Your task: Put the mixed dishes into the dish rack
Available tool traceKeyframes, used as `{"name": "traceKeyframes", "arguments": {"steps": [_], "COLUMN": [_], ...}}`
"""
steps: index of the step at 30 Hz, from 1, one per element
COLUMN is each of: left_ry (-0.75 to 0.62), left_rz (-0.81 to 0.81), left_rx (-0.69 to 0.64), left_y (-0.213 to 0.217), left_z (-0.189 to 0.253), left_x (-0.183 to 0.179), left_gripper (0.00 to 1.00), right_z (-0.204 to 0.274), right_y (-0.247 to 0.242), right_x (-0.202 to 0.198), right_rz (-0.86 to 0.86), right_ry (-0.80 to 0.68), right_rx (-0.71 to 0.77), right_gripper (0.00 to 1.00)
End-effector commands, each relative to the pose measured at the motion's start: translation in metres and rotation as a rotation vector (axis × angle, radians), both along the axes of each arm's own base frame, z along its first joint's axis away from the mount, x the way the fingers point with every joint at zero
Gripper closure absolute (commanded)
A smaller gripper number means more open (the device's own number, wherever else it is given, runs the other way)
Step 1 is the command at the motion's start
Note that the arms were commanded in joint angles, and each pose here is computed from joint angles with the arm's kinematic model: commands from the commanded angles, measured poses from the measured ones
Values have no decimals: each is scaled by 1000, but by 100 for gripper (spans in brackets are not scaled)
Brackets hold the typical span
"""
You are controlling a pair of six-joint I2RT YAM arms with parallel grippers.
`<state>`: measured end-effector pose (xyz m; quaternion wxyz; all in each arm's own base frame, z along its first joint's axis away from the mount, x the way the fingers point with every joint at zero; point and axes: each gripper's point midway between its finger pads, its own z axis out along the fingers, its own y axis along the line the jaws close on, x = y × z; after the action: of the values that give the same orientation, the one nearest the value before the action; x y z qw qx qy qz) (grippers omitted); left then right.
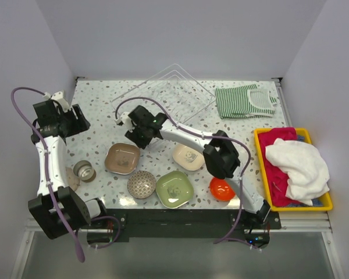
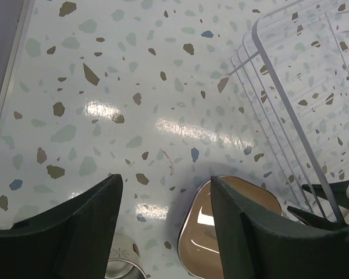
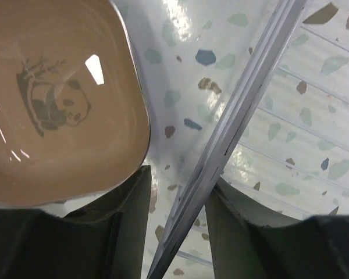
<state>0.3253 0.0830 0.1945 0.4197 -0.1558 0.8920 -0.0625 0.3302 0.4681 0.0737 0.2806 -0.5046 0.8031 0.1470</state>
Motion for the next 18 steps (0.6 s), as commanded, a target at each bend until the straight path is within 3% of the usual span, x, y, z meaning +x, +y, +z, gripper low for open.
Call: {"name": "traceKeyframes", "arguments": {"steps": [1, 9, 18], "left_ry": [-50, -47, -50], "left_rz": [-34, -54, -75], "left_rx": [-7, -19, -34], "left_y": [-6, -11, -18], "left_z": [8, 3, -1], "left_x": [4, 3, -2], "left_gripper": [34, 34, 34], "right_z": [60, 42, 11], "right_y": [-15, -54, -75], "right_x": [-23, -67, -85], "right_rz": [97, 229, 435], "right_ry": [-15, 66, 73], "right_rx": [59, -3, -66], "right_gripper": [97, 100, 100]}}
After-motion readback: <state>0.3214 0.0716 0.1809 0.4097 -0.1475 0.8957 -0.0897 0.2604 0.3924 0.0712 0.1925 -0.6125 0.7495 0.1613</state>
